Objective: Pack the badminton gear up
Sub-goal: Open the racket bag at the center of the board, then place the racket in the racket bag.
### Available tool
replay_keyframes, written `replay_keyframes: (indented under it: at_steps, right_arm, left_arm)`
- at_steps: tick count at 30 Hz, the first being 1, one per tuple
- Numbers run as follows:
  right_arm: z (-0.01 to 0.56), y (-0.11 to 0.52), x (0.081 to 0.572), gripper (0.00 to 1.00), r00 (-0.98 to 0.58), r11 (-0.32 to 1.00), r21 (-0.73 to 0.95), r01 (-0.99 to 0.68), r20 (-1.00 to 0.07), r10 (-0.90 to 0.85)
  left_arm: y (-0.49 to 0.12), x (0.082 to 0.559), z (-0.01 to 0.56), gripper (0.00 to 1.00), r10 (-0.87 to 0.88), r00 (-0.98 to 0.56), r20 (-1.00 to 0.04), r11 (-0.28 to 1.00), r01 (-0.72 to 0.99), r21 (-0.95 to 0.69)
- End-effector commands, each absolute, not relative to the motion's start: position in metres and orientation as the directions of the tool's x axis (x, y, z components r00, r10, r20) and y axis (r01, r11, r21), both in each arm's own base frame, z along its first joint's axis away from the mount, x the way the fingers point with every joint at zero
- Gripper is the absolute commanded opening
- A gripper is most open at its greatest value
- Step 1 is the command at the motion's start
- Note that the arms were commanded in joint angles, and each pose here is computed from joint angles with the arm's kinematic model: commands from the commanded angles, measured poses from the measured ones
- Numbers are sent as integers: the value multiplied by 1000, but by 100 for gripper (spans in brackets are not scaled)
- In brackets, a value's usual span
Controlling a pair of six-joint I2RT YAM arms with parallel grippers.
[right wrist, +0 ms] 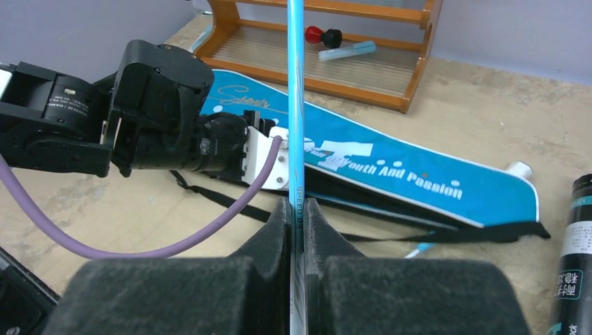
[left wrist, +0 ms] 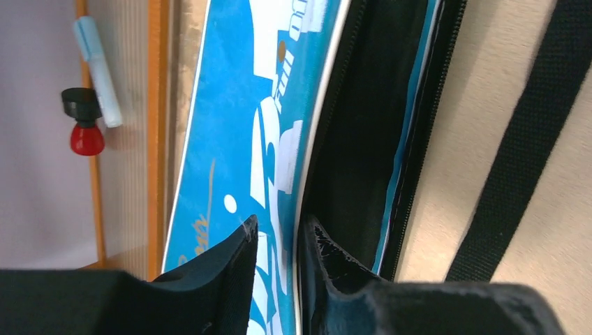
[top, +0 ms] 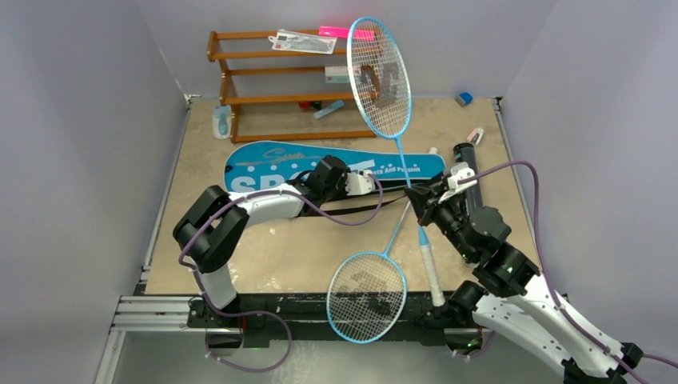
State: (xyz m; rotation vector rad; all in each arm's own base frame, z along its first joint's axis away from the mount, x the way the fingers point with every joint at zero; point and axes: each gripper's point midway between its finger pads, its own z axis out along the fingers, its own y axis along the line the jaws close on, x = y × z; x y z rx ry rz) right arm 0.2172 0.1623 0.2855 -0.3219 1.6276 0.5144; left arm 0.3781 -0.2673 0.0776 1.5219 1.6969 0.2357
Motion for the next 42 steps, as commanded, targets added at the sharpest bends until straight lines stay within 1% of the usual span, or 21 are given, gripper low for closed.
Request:
replay_keyframes:
  at_steps: [1,2,4,5,6,8,9,12,14,15,20,22,24,26,28,30,32,36,37,40,42]
  right_arm:
    - [317,153,215,0,-59,866,157,-475,-987,147]
    - [317,149,215,0,-65,874,166,-458,-986,153]
    - [319,138,216,0,-71,893,183,-411,-983,169]
    - [320,134,215,0,-78,900,197,-390,-980,181]
    - [320,130,215,0,-90,906,208,-368,-978,188]
    - [319,124,213,0,-125,916,215,-339,-975,183]
    - [320,121,212,0,-141,921,220,-322,-973,183]
    - [319,109,207,0,-227,938,244,-244,-955,190]
    - [315,106,202,0,-281,946,226,-233,-947,157]
    - [313,104,200,0,-311,950,214,-226,-940,138]
    - [292,108,187,0,-527,966,201,-163,-845,87]
    - [283,107,181,0,-600,974,186,-128,-797,73]
    - [279,104,177,0,-638,980,158,-119,-769,46]
    - [278,99,171,0,-662,984,137,-113,-749,28]
    - [278,98,162,0,-684,980,132,-147,-730,-4]
    - [275,106,153,0,-702,963,138,-233,-708,-69]
    - [267,111,148,0,-738,955,126,-267,-664,-119]
    - [234,116,139,0,-819,949,70,-306,-528,-225]
    - [228,117,139,0,-827,947,67,-313,-510,-237]
    - [224,124,135,0,-832,936,97,-338,-495,-249]
    - [221,128,134,0,-830,927,111,-357,-492,-261]
  left_arm:
    - [-268,407,99,24,903,89,-421,274,635,722]
    - [-270,405,95,26,896,92,-434,279,644,712]
    - [-274,400,82,34,891,103,-443,264,675,688]
    - [-275,400,76,34,893,100,-440,258,687,679]
    - [-275,399,70,26,898,91,-429,248,701,668]
    - [-272,400,62,1,913,63,-402,237,721,651]
    - [-270,401,61,0,916,37,-400,251,725,642]
    - [-264,401,72,0,874,-52,-483,358,742,567]
    - [-259,398,82,0,831,-89,-550,410,765,496]
    - [-255,398,88,0,819,-98,-566,426,764,485]
    - [-226,404,108,0,836,-106,-538,442,711,546]
    - [-216,407,116,0,826,-118,-551,463,698,546]
    - [-209,409,126,0,815,-109,-569,471,697,541]
    - [-200,410,131,0,818,-104,-565,469,688,553]
    - [-190,412,136,0,827,-113,-551,473,671,572]
    - [-181,415,142,0,825,-124,-551,486,652,582]
    - [-173,416,146,0,816,-137,-561,502,648,573]
    - [-155,421,152,0,785,-175,-594,554,626,549]
    - [-155,422,155,0,778,-173,-604,561,624,544]
    - [-150,421,162,0,769,-168,-617,572,612,546]
    - [-145,421,164,0,778,-169,-605,569,597,565]
